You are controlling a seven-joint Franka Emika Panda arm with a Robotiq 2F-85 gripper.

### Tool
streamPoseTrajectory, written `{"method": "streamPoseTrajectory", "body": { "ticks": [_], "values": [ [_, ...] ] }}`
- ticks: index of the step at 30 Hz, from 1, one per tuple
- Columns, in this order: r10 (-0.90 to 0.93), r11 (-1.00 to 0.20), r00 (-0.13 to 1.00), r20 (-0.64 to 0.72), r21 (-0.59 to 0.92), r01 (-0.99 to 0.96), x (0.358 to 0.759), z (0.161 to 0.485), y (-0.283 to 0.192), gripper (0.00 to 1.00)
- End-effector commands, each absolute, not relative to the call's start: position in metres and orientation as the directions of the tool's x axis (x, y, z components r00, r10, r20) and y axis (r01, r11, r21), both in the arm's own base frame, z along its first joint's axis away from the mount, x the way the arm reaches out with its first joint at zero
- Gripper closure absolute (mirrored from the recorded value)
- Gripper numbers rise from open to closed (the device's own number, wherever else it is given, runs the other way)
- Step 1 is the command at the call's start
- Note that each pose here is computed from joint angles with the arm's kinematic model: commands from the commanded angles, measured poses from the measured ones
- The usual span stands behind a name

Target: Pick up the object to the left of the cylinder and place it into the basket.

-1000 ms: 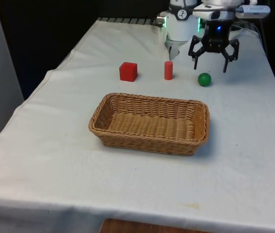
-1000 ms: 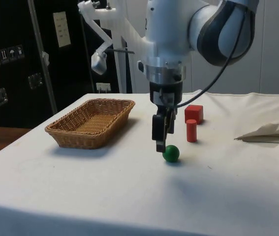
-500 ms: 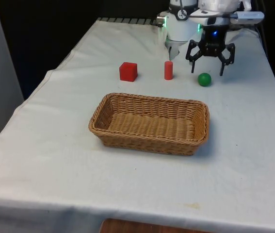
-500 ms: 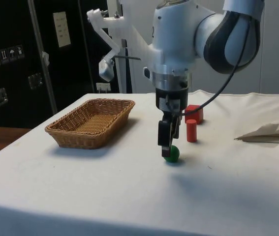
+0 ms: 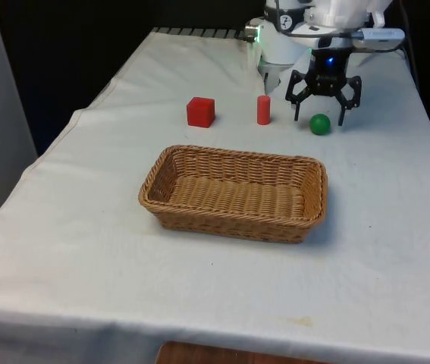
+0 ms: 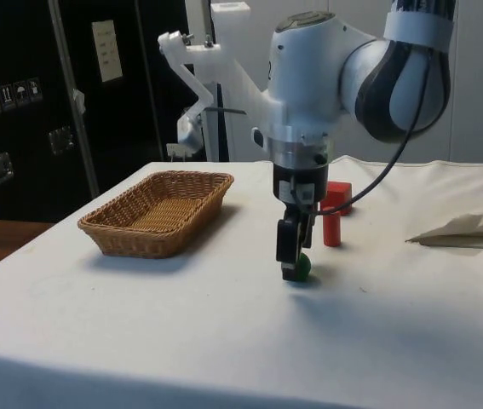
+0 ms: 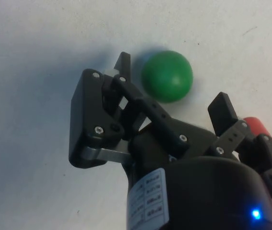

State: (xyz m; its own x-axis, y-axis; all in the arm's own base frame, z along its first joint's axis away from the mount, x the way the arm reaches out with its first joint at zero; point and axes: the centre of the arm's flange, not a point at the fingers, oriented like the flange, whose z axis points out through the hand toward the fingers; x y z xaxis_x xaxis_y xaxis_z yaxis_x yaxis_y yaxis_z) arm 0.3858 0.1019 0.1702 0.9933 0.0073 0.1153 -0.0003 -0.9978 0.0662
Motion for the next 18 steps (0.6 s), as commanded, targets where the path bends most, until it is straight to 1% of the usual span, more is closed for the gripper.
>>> {"method": "streamPoseTrajectory", "body": {
  "ticks": [1, 16, 18],
  "values": [
    [0.008, -0.998, 0.993, 0.116, 0.066, 0.000, 0.3857, 0.1695, 0.1018, 0.00],
    [0.008, -0.998, 0.993, 0.119, 0.062, 0.001, 0.3851, 0.1683, 0.1020, 0.00],
    [0.008, -0.998, 0.993, 0.119, 0.062, 0.001, 0.3851, 0.1683, 0.1020, 0.18]
  ]
}}
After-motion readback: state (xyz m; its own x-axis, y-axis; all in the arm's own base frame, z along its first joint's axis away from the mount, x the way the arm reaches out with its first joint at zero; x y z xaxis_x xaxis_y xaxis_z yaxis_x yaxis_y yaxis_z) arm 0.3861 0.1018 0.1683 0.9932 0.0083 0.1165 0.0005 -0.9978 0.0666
